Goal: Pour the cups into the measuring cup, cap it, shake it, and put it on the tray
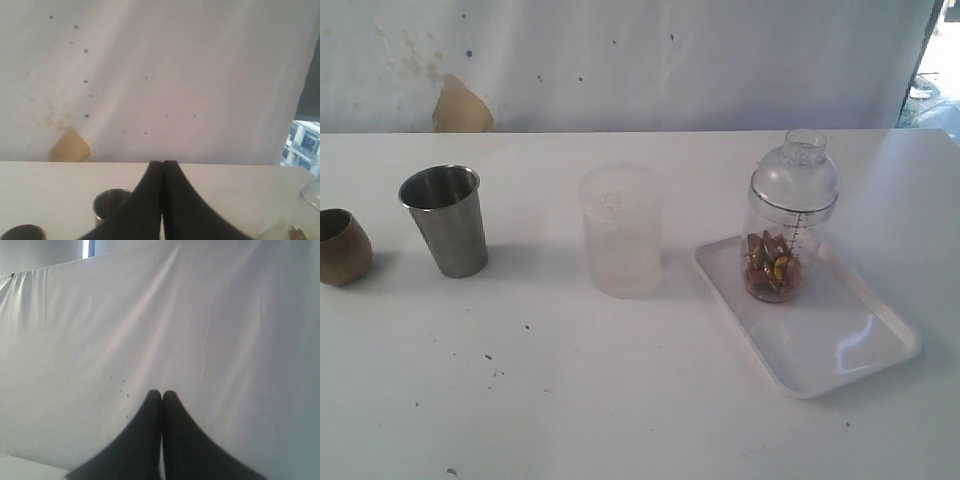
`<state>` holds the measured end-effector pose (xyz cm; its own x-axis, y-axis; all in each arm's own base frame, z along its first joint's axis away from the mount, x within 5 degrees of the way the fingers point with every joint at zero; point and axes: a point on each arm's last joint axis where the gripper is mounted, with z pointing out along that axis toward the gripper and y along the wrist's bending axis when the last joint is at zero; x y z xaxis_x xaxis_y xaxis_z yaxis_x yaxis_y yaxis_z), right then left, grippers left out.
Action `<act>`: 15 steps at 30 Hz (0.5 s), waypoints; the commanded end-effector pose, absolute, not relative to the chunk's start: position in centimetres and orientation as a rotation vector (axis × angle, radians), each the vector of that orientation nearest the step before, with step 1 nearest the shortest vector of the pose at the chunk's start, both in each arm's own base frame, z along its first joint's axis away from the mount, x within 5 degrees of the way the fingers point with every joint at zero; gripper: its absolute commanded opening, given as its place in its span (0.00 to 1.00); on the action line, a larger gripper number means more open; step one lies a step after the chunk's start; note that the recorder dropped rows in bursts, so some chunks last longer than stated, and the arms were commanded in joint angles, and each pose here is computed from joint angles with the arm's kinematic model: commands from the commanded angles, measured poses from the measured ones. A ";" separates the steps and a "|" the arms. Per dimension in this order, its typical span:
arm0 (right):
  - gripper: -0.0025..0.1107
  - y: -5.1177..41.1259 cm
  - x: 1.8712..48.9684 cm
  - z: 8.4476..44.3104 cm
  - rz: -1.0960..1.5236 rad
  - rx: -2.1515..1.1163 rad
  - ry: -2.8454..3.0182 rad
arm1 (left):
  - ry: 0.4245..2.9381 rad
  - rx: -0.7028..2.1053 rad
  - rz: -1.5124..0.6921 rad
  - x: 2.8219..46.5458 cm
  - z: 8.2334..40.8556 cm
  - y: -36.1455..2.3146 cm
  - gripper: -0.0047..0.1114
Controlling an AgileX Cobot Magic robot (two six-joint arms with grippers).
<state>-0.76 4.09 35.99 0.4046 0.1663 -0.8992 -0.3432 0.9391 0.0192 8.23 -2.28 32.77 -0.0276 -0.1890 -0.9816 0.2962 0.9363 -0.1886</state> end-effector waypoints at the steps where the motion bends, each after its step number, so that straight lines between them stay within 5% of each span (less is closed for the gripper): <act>1: 0.02 2.7 0.7 34.2 0.276 -0.035 1.142 | 1.549 -0.003 -0.259 6.0 32.1 1.1 0.04; 5: 0.02 1.6 2.3 31.8 0.228 0.076 1.196 | 1.591 -0.207 -0.282 4.0 30.8 4.0 0.04; 15: 0.02 1.5 2.4 31.5 0.228 0.080 1.204 | 1.597 -0.225 -0.291 3.9 30.7 4.2 0.04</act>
<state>2.44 1.61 31.55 0.3333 0.2142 -0.9182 -0.1419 0.9741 0.1758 3.89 4.15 30.86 -0.0414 -0.3203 -0.9464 0.0317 0.9463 -0.3216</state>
